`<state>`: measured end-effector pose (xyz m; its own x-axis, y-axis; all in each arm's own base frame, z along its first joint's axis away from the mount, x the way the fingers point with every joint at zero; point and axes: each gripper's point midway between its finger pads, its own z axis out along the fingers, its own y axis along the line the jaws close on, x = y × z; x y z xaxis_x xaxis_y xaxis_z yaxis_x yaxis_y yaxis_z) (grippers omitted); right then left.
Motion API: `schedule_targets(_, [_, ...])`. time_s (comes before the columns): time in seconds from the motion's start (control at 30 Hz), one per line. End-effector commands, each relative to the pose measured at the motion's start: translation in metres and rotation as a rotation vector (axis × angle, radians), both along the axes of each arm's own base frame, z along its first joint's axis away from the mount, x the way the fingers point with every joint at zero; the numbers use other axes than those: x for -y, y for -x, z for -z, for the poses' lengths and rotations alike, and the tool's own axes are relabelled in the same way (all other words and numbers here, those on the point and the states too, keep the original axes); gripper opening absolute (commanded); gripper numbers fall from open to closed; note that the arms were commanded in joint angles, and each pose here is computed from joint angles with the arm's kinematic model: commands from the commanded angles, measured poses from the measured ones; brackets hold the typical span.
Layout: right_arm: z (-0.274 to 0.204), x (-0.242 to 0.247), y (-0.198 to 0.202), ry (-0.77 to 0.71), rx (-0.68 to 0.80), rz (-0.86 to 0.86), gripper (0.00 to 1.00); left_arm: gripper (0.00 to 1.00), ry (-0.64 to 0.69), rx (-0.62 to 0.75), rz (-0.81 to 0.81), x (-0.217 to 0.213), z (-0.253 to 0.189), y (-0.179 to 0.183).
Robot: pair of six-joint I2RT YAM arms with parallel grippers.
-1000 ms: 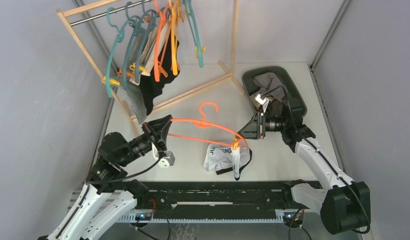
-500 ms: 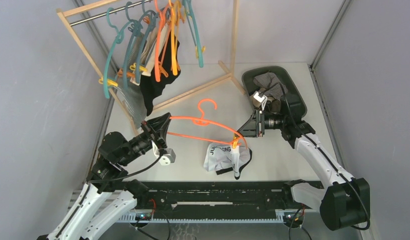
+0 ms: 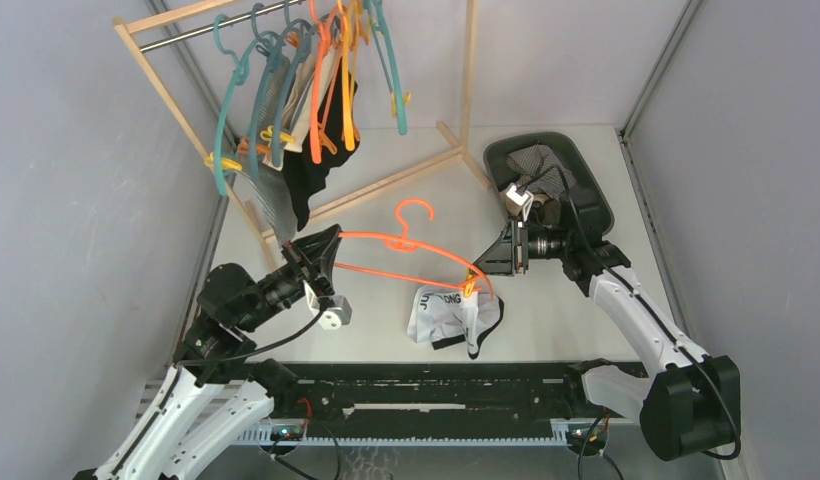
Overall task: Remove the underwear clipped to the hanger
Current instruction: Remove the underwear from the hanger.
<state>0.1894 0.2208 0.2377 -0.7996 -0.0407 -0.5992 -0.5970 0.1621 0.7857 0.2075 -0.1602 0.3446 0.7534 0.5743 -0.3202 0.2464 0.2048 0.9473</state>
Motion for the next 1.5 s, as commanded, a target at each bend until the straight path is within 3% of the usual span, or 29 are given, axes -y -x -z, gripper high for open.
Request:
schedule_targets(0.0, [-0.021,-0.003,-0.002,-0.018,0.078,-0.026,0.34,0.00,0.080,0.078,-0.073,-0.011,-0.026,-0.008])
schedule_targets(0.1, [-0.024,-0.003,-0.003,-0.019,0.078,-0.031,0.33,0.00,0.092,0.080,-0.082,-0.012,-0.029,-0.009])
schedule_targets(0.5, [-0.036,-0.004,-0.007,-0.035,0.112,-0.028,0.10,0.00,0.139,0.094,-0.125,-0.017,-0.034,-0.015])
schedule_targets(0.77, [-0.052,-0.007,-0.015,-0.040,0.176,-0.006,0.03,0.00,0.184,0.106,-0.165,-0.022,-0.043,-0.022])
schedule_targets(1.03, [-0.074,-0.009,-0.032,0.006,0.271,0.050,0.00,0.00,0.160,0.098,-0.147,-0.016,-0.047,-0.024])
schedule_targets(1.47, [-0.072,-0.004,-0.032,0.044,0.302,0.064,0.00,0.00,0.200,0.112,-0.210,-0.027,-0.057,-0.028])
